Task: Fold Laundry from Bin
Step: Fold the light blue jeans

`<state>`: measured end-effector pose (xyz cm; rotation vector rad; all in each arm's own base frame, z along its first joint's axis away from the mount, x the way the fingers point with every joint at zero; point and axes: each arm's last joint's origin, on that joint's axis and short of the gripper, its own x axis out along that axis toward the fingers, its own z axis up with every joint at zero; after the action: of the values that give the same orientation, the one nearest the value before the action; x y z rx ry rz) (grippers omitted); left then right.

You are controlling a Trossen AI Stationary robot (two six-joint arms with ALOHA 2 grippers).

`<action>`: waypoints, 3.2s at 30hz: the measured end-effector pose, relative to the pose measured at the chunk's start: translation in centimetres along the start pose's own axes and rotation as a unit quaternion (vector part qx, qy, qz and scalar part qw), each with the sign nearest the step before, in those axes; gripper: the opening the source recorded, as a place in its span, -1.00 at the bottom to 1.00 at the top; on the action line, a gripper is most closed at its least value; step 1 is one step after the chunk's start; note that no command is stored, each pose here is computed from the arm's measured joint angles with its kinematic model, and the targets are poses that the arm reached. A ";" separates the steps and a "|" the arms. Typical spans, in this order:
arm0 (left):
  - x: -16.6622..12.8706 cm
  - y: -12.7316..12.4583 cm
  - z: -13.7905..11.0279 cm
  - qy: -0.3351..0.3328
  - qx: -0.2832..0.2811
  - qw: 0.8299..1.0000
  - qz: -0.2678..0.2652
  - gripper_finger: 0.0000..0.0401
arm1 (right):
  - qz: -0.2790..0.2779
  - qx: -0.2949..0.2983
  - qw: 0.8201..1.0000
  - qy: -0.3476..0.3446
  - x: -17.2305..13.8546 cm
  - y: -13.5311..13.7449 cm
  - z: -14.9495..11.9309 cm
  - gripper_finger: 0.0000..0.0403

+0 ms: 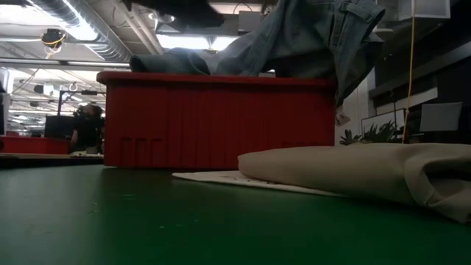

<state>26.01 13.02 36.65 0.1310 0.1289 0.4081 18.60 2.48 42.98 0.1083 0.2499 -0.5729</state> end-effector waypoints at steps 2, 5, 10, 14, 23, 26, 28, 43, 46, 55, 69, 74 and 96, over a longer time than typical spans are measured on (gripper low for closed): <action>0.3 -1.7 -0.1 0.006 0.000 0.999 -0.035 -0.32 | 0.000 0.000 1.000 0.000 0.0 0.0 0.0 -0.97; 1.1 -4.3 -0.7 0.024 0.010 0.997 -0.077 -0.32 | 0.000 0.000 1.000 0.000 0.0 0.0 0.0 -0.97; 2.5 -7.5 -1.9 0.050 0.045 0.994 -0.082 -0.32 | 0.001 0.000 1.000 0.000 0.0 0.0 0.0 -0.97; 3.7 -9.3 -3.1 0.068 0.078 0.993 -0.062 -0.28 | 0.005 0.000 1.000 0.001 0.0 0.0 0.0 -0.97; 7.0 -11.1 -6.4 0.095 0.107 0.990 0.005 0.15 | 0.017 0.000 1.000 0.005 0.0 0.1 0.0 -0.97; 7.6 -11.1 -7.2 0.112 0.123 0.985 0.042 0.19 | 0.017 0.000 1.000 0.006 0.0 0.1 0.0 -0.97; 7.7 -11.1 -7.5 0.120 0.124 0.983 0.066 0.19 | 0.017 0.000 1.000 0.006 0.0 0.1 0.0 -0.97; 7.2 -12.2 -6.1 0.074 0.123 0.980 0.139 0.16 | 0.017 -0.012 1.000 0.006 0.0 0.1 0.0 -0.97; 7.2 -12.3 -6.0 0.074 0.121 0.980 0.139 0.16 | 0.017 -0.013 1.000 0.006 0.0 0.1 0.0 -0.97; 6.7 -13.7 -6.1 0.077 0.102 0.984 0.123 0.16 | 0.018 -0.015 1.000 0.005 -0.1 0.0 0.0 -0.97; 5.6 -15.4 -5.9 0.090 0.114 0.968 0.203 0.16 | 0.018 -0.025 1.000 0.004 -0.2 -0.1 0.0 -0.97; 6.8 -14.2 -6.8 0.091 0.072 0.976 0.184 0.16 | 0.019 -0.025 1.000 0.004 -0.2 -0.1 0.0 -0.97; 9.4 -10.9 -8.3 0.072 0.039 0.979 0.188 -0.13 | 0.027 -0.024 0.999 0.006 -0.2 0.0 0.0 -0.97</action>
<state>37.49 7.68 25.92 0.2050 0.2659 0.7911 18.44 2.58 43.04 0.0709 0.2712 -0.5120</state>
